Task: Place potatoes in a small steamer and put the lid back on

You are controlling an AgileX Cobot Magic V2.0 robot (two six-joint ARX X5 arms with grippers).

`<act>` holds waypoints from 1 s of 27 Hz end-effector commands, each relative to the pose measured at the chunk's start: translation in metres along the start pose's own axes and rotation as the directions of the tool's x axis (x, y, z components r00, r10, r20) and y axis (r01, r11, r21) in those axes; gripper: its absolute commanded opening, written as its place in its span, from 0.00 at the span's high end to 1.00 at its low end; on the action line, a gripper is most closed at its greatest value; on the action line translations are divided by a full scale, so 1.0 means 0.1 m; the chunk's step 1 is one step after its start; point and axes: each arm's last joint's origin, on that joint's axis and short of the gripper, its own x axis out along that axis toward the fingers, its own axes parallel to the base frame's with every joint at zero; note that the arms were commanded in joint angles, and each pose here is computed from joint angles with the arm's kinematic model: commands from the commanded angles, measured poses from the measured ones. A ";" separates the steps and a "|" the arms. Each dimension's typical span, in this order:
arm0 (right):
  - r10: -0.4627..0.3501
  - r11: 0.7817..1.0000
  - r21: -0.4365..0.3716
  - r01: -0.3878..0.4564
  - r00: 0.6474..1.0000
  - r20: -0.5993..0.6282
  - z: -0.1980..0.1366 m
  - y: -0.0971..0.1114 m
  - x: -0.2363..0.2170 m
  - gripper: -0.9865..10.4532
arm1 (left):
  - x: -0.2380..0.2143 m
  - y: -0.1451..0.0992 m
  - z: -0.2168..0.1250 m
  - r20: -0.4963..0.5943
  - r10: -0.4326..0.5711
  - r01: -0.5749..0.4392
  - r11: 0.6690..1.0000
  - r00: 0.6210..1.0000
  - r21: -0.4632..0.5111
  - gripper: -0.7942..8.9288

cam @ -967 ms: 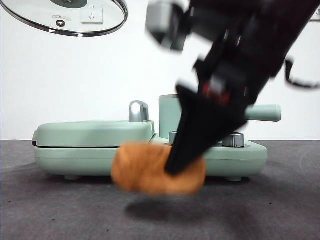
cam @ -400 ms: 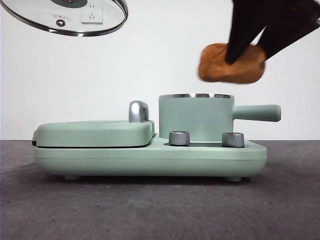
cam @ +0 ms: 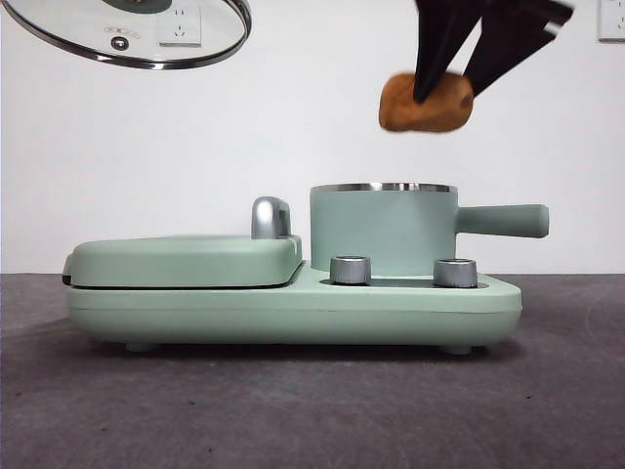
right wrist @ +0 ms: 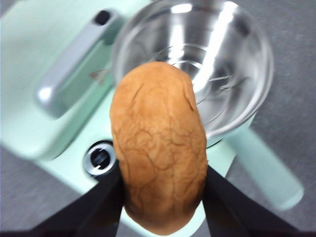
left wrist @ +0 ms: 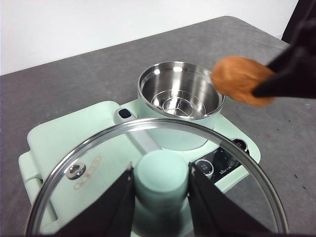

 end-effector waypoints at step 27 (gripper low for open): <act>-0.030 0.999 -0.027 0.028 0.997 -0.076 0.43 -0.33 1.34 0.78 | -0.04 -0.01 0.10 0.063 -0.005 0.005 1.000 0.998 -0.009 0.91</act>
